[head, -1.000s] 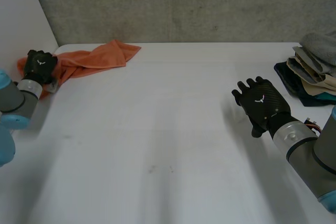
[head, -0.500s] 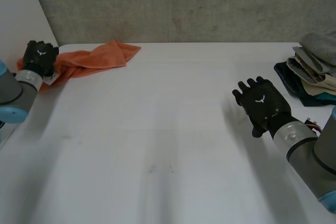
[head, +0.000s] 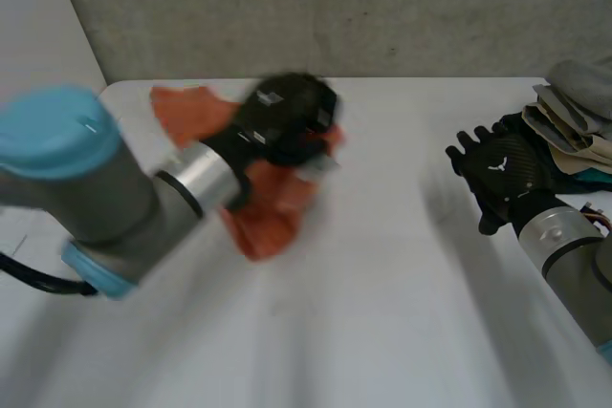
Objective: Fold the laundry.
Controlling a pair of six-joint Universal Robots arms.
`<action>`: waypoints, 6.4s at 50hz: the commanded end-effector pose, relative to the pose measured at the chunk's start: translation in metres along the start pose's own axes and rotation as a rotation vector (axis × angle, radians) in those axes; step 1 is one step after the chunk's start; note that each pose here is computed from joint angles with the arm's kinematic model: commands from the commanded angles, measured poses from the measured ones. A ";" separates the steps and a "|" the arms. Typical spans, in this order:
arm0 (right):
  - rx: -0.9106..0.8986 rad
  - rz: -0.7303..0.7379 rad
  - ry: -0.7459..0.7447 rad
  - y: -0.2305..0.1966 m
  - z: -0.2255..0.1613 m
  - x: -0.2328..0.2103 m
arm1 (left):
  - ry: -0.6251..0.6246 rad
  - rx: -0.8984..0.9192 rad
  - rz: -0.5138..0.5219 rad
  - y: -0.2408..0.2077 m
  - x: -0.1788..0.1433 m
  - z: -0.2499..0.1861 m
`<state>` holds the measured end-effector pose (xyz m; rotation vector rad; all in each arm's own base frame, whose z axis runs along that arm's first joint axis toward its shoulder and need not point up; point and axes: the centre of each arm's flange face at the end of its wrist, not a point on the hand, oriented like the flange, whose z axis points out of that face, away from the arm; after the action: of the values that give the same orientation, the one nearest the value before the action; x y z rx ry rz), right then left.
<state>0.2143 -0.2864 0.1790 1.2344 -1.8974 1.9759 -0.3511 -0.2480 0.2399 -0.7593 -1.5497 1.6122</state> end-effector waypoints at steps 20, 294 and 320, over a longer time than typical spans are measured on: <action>-0.054 0.118 -0.022 -0.015 -0.010 0.015 | -0.286 0.054 0.160 -0.024 -0.064 -0.006; -0.607 -0.078 -0.343 0.027 -0.056 0.061 | -0.347 -0.889 0.671 0.029 -0.053 -0.190; -0.319 -0.068 -0.047 0.020 0.044 0.081 | -0.609 -0.547 0.620 0.023 -0.167 -0.100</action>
<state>0.1426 -0.3197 0.1904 1.3790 -2.1740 1.2593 -0.1723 -0.2624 0.1816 -1.4507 -2.4875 1.7257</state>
